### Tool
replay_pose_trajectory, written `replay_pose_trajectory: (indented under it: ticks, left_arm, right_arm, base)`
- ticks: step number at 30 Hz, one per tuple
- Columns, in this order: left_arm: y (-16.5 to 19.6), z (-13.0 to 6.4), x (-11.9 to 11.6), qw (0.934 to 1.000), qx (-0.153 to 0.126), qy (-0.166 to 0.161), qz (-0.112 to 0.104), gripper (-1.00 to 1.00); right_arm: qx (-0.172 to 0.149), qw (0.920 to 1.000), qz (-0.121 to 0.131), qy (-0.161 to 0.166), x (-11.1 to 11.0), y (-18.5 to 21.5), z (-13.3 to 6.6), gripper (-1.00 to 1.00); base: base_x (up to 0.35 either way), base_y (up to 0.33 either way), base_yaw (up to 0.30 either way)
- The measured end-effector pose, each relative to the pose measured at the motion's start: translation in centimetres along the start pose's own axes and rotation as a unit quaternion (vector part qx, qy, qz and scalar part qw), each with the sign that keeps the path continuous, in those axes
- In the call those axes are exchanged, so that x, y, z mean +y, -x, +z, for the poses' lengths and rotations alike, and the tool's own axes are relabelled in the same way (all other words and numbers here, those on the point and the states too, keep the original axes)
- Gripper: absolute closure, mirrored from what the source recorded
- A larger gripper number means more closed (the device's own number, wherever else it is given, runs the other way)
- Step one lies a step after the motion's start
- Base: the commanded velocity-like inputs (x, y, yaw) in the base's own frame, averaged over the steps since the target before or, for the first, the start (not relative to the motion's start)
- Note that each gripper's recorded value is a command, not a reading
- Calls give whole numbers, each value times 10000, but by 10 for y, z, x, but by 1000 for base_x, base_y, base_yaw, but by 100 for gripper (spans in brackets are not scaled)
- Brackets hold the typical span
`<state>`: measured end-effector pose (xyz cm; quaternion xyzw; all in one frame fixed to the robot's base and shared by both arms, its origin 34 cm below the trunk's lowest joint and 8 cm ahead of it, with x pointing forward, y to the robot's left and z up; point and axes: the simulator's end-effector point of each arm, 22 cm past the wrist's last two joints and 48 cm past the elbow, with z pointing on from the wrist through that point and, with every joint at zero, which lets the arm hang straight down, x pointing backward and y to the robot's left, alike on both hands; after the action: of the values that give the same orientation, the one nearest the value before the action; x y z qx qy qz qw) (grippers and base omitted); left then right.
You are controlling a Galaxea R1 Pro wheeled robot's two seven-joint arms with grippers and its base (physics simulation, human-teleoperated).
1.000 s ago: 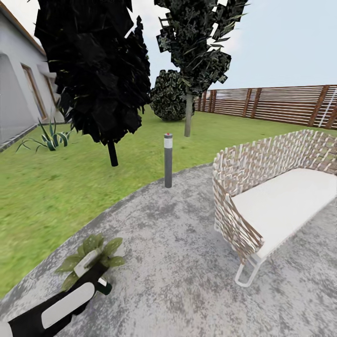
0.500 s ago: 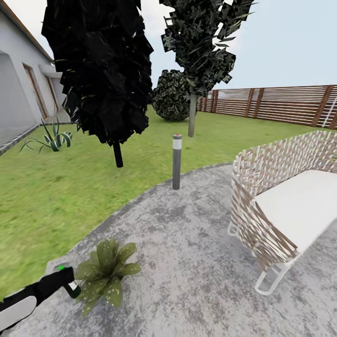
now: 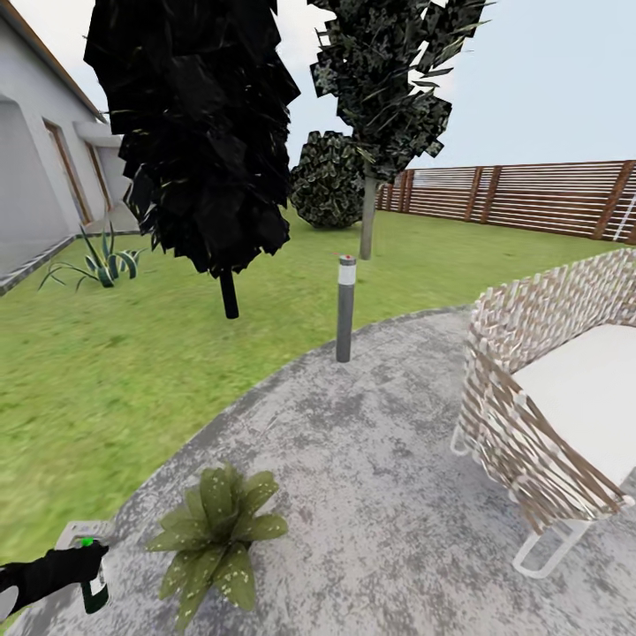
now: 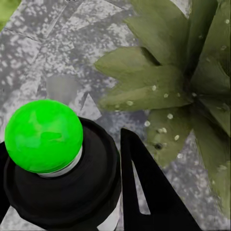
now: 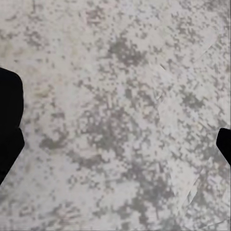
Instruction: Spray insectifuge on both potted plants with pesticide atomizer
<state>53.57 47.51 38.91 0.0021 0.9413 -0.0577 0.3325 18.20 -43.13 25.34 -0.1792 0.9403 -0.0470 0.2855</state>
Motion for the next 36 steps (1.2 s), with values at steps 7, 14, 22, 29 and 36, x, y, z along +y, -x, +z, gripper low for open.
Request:
replay_pose_trajectory:
  ticks: [7,14,22,29,36]
  left_arm:
    - [-13,5,6,9998,123,66,111,100]
    - [-35,22,-5,9995,283,122,-42,100]
    - [-47,44,-48,9994,319,-104,-29,100]
    - [-29,44,-47,9999,-49,-92,14,100]
    - [-27,43,-44,9999,-104,-59,-5,100]
  right_arm:
    - [-75,10000,-10,-12,-1,5,1,-100]
    - [-89,9999,38,-30,4,8,3,-100]
    - [-225,9997,44,-96,-2,19,6,-100]
    - [-131,9830,1192,-1391,-115,106,12,-100]
    - [-52,9818,1281,-1403,-109,85,11,-100]
  base:
    - [63,333,0]
    - [33,340,-247]
    - [121,336,-289]
    - [71,170,-251]
    - [2,220,-19]
